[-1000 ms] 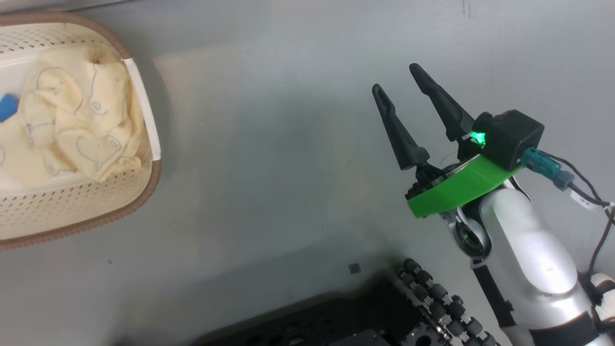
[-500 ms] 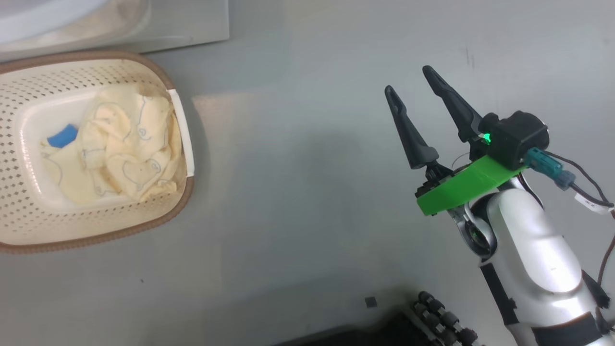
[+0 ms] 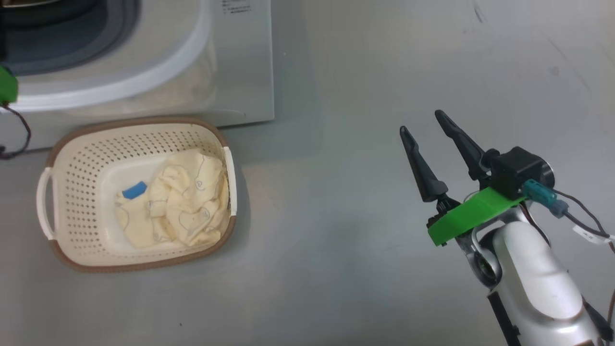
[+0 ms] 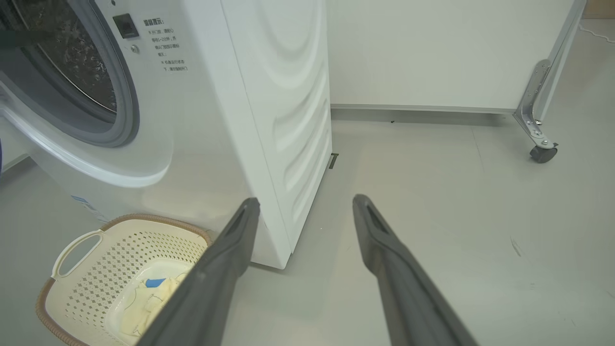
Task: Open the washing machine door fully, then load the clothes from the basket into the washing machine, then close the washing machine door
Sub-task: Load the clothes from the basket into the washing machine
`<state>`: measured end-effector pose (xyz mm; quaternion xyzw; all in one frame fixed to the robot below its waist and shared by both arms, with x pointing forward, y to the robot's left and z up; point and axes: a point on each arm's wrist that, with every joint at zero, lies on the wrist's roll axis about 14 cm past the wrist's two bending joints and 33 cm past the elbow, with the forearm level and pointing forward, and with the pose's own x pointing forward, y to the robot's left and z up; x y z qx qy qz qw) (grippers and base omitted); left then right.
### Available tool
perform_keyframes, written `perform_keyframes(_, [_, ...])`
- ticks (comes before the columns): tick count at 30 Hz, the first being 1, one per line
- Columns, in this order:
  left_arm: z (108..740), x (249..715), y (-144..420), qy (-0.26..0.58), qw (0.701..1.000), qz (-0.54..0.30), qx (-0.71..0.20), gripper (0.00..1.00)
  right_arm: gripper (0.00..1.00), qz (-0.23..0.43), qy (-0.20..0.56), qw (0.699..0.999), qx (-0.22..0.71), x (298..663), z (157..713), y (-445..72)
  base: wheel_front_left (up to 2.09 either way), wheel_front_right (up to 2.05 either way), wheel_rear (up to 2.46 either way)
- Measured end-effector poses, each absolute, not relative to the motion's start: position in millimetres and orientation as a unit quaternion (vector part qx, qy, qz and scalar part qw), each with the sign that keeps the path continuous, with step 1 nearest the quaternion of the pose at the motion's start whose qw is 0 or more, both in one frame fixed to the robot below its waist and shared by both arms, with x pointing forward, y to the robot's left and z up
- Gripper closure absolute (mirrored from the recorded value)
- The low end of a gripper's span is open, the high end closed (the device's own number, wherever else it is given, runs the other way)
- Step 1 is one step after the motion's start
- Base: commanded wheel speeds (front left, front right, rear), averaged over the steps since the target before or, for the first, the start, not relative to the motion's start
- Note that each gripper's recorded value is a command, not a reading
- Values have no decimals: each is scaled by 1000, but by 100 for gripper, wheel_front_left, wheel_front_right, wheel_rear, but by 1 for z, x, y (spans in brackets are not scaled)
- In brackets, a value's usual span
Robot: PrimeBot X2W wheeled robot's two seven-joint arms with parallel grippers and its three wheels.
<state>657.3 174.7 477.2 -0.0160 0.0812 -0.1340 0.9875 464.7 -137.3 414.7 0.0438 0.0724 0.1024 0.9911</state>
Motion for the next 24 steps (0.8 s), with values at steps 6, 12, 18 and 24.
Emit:
perform_keyframes(6, [488,593,180,87,985,-141,-38,0,0,105,39,993,41,446,448,-134,0,0,0])
perform_keyframes(12, [492,536,184,85,986,-139,-46,0,0,103,8,994,38,428,476,-134,0,0,0])
perform_keyframes(18, [511,489,185,47,990,-120,-61,0,0,107,-10,993,39,410,492,-131,0,0,0])
perform_keyframes(24, [507,443,188,35,992,-97,-77,0,0,106,-28,993,38,398,505,-131,0,0,0])
